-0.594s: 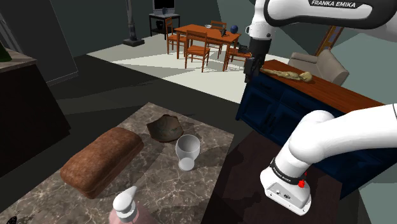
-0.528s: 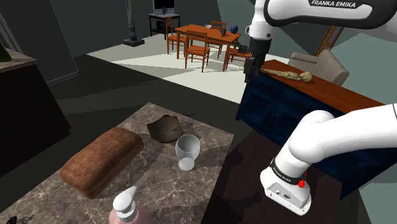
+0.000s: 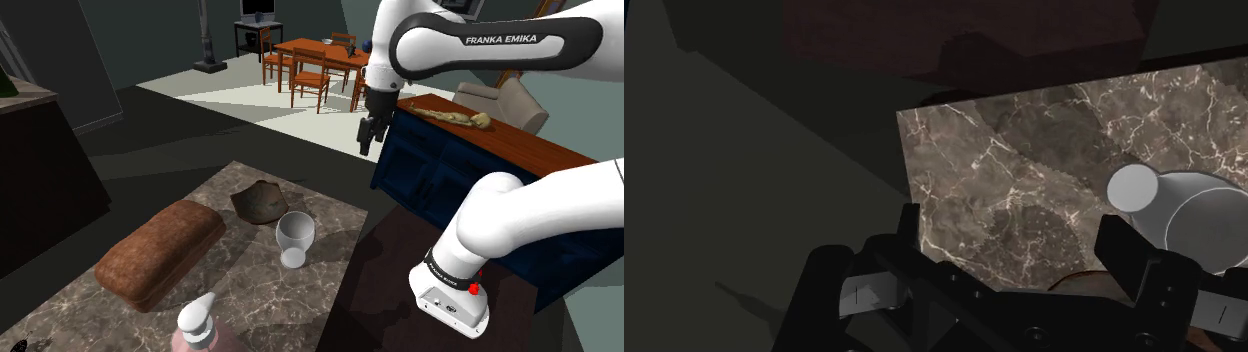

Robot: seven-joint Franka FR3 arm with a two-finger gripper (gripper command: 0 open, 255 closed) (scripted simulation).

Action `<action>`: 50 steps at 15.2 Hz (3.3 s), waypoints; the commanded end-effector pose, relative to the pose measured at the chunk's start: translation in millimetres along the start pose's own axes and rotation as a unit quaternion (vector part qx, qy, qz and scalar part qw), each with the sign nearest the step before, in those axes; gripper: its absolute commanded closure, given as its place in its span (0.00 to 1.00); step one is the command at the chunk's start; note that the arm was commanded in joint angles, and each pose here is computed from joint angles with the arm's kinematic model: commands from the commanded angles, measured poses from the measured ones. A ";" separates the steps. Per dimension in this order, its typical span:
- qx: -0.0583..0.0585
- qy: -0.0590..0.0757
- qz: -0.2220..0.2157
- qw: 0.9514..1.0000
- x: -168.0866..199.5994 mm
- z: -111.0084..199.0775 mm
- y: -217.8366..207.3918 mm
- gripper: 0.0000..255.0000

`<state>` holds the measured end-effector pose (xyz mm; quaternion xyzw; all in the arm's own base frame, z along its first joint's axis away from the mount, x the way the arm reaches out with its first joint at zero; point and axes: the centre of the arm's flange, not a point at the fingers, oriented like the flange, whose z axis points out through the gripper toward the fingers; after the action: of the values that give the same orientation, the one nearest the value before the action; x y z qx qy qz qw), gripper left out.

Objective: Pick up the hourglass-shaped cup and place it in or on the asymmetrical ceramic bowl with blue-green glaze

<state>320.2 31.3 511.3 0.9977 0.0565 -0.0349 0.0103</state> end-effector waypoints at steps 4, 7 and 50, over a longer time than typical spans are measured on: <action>-0.002 0.009 -0.007 1.000 14.7 39.3 -51.1 0.00; -0.003 0.014 -0.012 1.000 24.5 62.1 -81.8 0.00; -0.007 0.031 -0.029 0.999 59.7 153.3 -192.3 1.00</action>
<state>346.3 225.0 346.4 0.9962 0.0861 -0.0040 0.0149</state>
